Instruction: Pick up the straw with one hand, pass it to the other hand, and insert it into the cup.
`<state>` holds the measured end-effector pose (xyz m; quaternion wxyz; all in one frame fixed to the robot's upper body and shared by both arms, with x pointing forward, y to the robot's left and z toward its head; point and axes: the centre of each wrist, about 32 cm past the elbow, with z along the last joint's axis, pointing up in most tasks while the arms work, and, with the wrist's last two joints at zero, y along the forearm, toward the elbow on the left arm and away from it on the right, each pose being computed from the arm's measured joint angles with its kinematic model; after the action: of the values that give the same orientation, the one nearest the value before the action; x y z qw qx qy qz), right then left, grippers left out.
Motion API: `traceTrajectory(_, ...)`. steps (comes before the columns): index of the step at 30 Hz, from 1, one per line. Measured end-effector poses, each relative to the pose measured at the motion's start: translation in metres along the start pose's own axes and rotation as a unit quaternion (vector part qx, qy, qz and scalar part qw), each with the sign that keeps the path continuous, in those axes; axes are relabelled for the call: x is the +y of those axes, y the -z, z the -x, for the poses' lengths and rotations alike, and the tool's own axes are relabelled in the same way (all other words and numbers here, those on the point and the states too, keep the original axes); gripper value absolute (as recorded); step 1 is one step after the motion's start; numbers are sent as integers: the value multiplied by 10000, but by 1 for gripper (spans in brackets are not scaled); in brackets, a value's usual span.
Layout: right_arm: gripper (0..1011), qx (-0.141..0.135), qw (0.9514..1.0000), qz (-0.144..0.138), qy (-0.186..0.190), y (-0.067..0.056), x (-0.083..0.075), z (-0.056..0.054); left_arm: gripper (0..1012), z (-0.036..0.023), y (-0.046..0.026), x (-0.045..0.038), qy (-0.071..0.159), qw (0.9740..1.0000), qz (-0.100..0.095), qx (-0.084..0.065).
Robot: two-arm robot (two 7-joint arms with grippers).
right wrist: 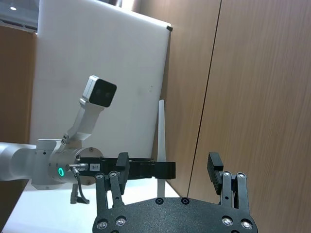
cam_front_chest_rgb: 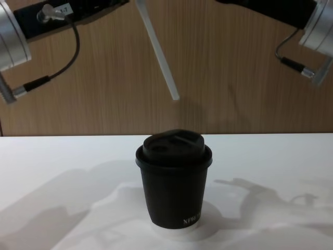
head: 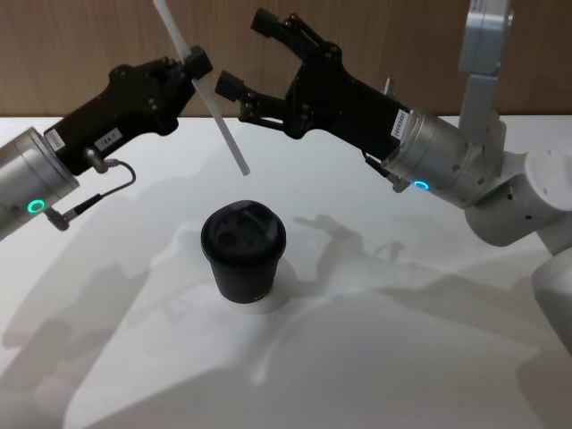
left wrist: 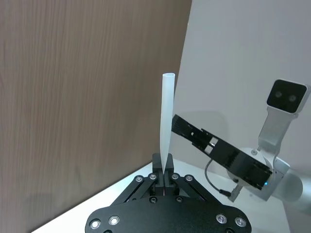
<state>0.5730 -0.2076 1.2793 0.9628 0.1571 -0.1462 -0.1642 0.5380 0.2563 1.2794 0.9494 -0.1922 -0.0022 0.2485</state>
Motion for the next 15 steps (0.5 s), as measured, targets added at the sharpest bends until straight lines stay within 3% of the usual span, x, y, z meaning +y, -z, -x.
traceTrajectory(15, 1001, 0, 10000, 0, 0, 0, 0, 0, 4, 63, -60, 112, 36, 9998, -188, -52)
